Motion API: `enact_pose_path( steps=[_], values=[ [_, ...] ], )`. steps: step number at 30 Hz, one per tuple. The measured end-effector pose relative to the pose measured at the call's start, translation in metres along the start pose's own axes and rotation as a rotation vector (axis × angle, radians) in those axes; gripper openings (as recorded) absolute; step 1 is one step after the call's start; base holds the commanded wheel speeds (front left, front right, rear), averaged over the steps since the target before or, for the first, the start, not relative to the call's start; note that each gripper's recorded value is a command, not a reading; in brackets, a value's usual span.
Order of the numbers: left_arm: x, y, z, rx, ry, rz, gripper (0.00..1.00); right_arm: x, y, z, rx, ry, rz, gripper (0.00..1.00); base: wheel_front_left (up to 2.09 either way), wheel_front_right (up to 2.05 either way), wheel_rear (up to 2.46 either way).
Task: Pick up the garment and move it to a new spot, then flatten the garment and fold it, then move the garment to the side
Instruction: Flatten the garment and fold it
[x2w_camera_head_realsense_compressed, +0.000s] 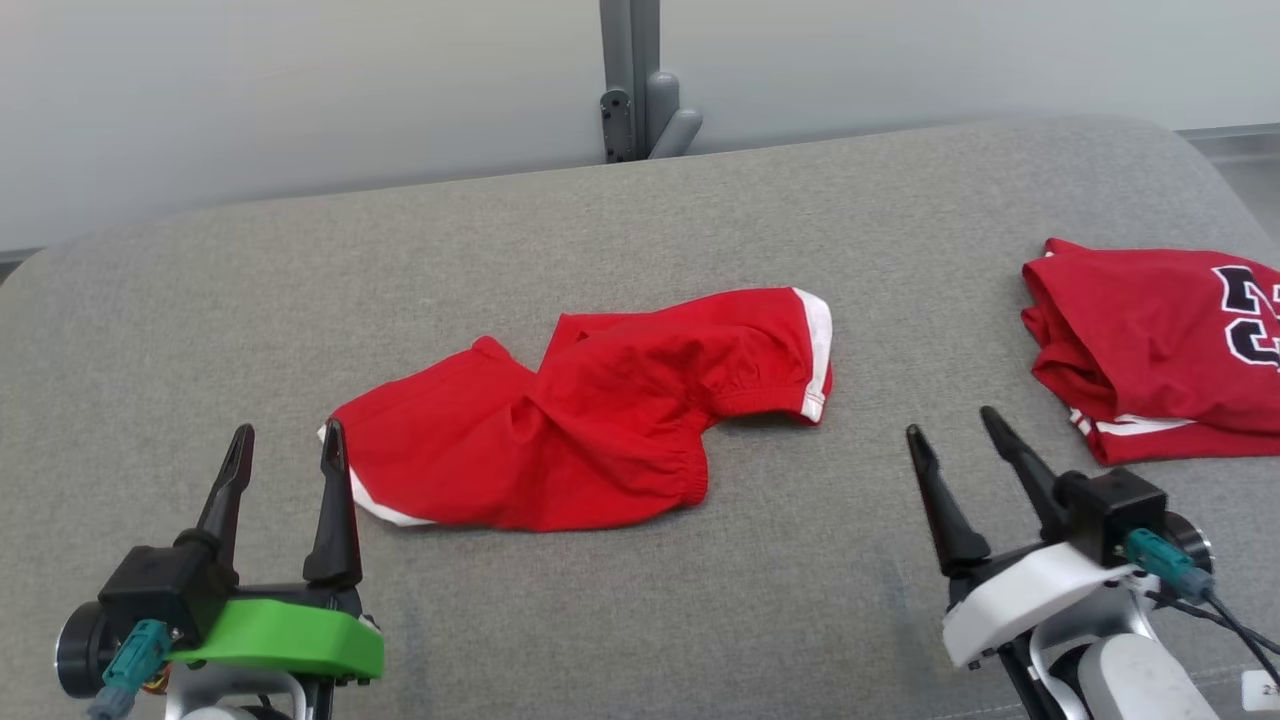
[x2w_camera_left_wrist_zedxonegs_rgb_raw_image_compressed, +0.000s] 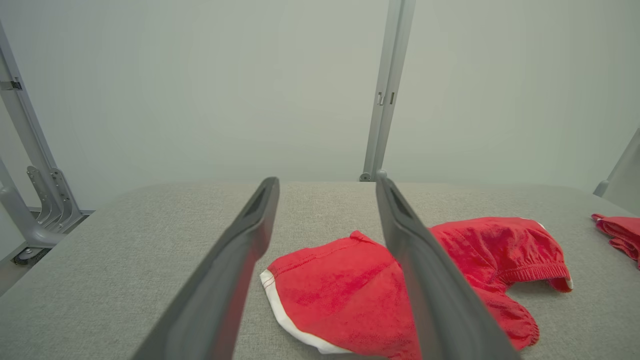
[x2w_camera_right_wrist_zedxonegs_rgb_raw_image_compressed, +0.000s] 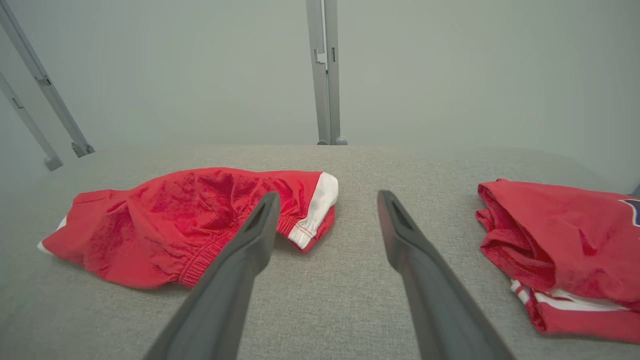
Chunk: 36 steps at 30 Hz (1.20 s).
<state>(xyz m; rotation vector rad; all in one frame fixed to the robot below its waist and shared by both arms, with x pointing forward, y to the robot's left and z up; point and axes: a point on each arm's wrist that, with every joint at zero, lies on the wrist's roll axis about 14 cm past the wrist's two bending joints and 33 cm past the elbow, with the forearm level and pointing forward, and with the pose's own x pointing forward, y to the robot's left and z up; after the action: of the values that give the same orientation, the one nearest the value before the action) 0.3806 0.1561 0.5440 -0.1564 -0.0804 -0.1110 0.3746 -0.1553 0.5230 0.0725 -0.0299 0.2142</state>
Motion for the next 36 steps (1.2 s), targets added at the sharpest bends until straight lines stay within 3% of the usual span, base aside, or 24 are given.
enact_pose_path(
  steps=[12,25,26,27,28,30,36],
  values=[
    [0.011,0.023,0.003,0.001,-0.039,0.065,1.00,0.031,0.087,-0.086,0.017,0.261,0.320,1.00,0.00,0.00,0.00],
    [0.008,0.053,-0.015,0.008,-0.006,0.163,1.00,0.063,0.130,-0.142,0.049,0.402,0.478,1.00,0.00,0.00,0.00],
    [0.008,0.055,-0.017,0.009,-0.002,0.169,1.00,0.063,0.133,-0.145,0.055,0.409,0.489,0.89,0.00,0.00,0.00],
    [0.007,0.056,-0.018,0.009,0.002,0.174,1.00,0.065,0.135,-0.146,0.065,0.408,0.492,0.62,0.00,0.00,0.00],
    [0.007,0.058,-0.020,0.010,0.006,0.178,1.00,0.066,0.137,-0.147,0.067,0.409,0.504,0.62,0.00,0.00,0.00],
    [0.007,0.061,-0.024,0.013,0.018,0.187,1.00,0.067,0.139,-0.146,0.071,0.399,0.519,0.02,0.00,0.00,0.00],
    [0.014,0.058,-0.025,0.011,0.013,0.170,1.00,0.063,0.135,-0.131,0.040,0.360,0.572,0.00,0.00,0.00,0.00]
  ],
)
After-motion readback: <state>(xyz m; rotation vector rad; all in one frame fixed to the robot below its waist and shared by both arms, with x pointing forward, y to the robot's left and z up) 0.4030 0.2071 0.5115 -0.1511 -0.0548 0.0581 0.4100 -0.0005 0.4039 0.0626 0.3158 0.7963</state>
